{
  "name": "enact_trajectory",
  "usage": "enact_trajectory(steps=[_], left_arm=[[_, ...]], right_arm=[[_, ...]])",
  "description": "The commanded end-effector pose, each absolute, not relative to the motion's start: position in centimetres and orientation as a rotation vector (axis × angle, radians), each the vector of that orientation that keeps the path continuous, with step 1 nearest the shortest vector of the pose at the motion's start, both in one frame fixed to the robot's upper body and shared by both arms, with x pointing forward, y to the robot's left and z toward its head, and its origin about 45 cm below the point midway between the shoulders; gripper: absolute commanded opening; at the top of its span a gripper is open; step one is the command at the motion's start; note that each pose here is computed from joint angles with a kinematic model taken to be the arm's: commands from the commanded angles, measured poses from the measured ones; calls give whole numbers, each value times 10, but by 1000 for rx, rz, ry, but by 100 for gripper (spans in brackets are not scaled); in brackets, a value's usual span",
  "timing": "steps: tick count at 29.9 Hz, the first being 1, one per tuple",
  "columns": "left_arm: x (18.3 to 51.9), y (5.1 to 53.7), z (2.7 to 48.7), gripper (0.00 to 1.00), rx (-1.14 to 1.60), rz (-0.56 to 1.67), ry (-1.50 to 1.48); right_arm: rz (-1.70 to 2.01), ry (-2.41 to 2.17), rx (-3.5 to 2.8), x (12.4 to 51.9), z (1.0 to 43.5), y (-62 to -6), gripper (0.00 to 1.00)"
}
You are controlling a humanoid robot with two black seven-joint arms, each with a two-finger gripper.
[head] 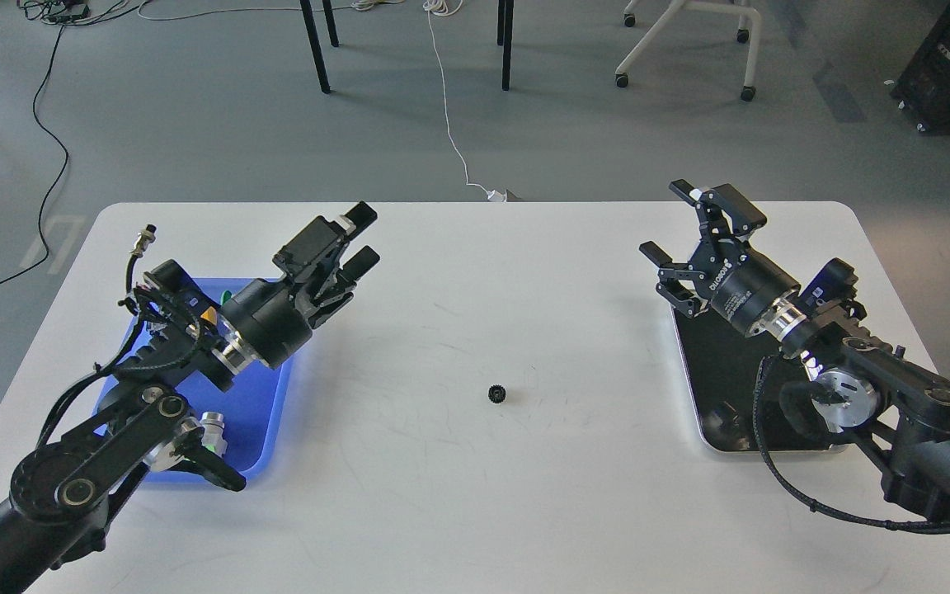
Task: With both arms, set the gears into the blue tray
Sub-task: 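Reach the left gripper to the black part and grasp it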
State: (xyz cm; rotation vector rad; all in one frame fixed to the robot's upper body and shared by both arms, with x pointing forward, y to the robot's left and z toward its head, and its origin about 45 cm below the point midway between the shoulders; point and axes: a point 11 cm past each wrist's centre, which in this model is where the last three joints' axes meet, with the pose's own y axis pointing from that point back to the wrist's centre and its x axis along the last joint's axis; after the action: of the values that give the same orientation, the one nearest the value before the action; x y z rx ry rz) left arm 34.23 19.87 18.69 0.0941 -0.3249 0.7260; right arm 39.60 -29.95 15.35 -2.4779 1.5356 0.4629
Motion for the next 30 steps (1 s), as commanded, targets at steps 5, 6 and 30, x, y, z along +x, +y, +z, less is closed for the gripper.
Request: enact_trajectory(steps=[5, 6, 30], left_arm=[[332, 141, 171, 98, 442, 227, -802], [333, 138, 168, 98, 488, 164, -867], [352, 99, 118, 84, 785, -260, -1190]], right_arm=[[606, 1657, -2176, 372, 136, -346, 97], [609, 1668, -2174, 369, 133, -350, 97], [623, 1723, -2166, 356, 125, -368, 98]])
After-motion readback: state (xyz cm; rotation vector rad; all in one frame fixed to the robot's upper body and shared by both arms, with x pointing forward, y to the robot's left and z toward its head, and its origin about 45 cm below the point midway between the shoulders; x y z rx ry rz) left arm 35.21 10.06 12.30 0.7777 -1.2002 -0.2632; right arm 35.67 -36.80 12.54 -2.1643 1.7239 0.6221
